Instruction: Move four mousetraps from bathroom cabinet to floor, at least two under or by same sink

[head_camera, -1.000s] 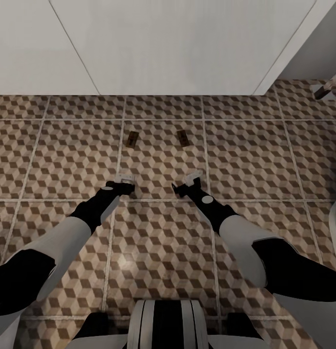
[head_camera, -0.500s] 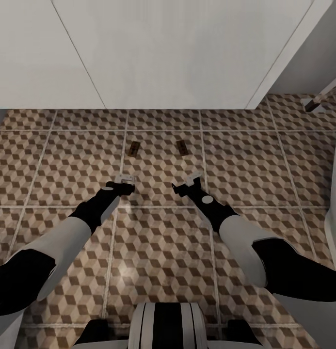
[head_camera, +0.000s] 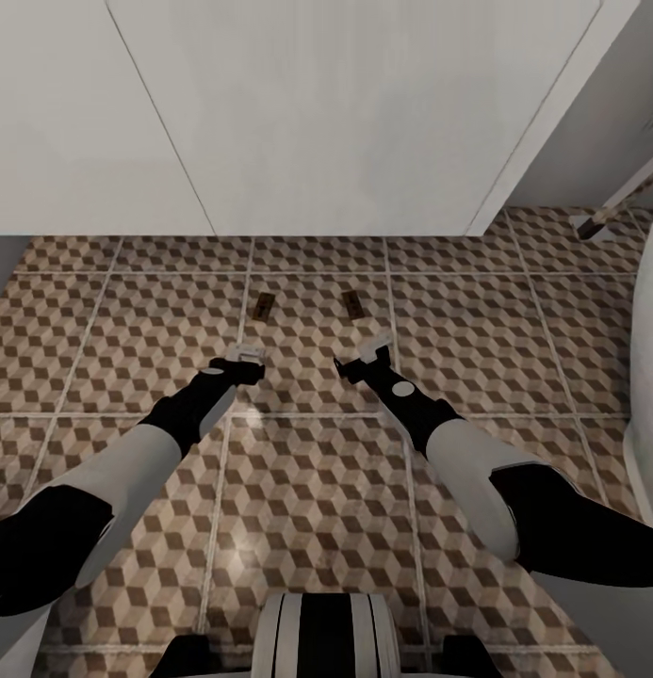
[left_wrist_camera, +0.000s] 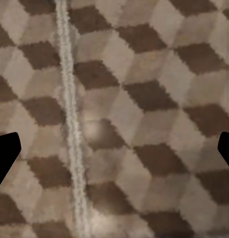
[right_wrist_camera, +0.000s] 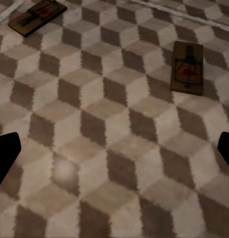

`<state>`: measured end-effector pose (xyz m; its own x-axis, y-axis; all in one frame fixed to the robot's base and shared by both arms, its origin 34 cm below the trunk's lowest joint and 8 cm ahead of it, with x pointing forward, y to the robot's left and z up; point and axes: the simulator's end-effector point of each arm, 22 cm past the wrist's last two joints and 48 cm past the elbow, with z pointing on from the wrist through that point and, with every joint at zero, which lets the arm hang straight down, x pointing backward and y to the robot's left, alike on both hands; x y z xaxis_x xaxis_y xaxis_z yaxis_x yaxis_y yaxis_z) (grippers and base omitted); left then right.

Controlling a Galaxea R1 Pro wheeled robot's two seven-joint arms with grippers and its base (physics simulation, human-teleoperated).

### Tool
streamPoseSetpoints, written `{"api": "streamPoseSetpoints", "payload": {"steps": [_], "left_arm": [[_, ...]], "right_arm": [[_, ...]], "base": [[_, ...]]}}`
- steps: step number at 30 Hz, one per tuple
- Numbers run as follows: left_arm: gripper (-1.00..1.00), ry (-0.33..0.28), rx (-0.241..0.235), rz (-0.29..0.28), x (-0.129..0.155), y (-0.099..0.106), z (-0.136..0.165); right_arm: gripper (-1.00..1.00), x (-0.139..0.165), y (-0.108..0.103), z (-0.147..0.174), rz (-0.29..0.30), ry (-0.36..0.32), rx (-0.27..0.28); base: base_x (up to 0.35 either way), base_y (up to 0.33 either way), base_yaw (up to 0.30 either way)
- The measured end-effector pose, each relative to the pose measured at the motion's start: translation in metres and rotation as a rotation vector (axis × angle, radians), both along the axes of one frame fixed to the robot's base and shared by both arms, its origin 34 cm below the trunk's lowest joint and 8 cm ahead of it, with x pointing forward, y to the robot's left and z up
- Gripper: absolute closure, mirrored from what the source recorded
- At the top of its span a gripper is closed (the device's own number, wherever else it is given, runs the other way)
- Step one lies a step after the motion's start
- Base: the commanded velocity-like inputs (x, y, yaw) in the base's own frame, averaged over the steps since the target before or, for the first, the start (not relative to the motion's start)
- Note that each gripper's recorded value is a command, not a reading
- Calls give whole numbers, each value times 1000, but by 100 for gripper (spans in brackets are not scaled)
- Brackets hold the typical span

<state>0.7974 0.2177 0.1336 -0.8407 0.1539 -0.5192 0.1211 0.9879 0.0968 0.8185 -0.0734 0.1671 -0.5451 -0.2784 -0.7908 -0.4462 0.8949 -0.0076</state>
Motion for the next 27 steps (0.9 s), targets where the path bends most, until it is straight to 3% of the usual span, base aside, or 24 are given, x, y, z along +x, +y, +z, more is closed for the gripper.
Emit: {"api": "streamPoseSetpoints", "payload": {"steps": [10, 18, 27], "left_arm": [[-100, -39, -17, -2, -5, -9, 17], [-100, -88, -46, -4, -23, -19, 15], [-100, -109, -74, -18, -42, -26, 16]], "right_arm": [[-100, 11, 2, 32, 3, -57, 10], [-100, -5, 4, 40, 19, -69, 26], [-100, -23, -20, 41, 6, -74, 7]], "base": [[0, 0, 0], [0, 0, 0], [0, 0, 0]]}}
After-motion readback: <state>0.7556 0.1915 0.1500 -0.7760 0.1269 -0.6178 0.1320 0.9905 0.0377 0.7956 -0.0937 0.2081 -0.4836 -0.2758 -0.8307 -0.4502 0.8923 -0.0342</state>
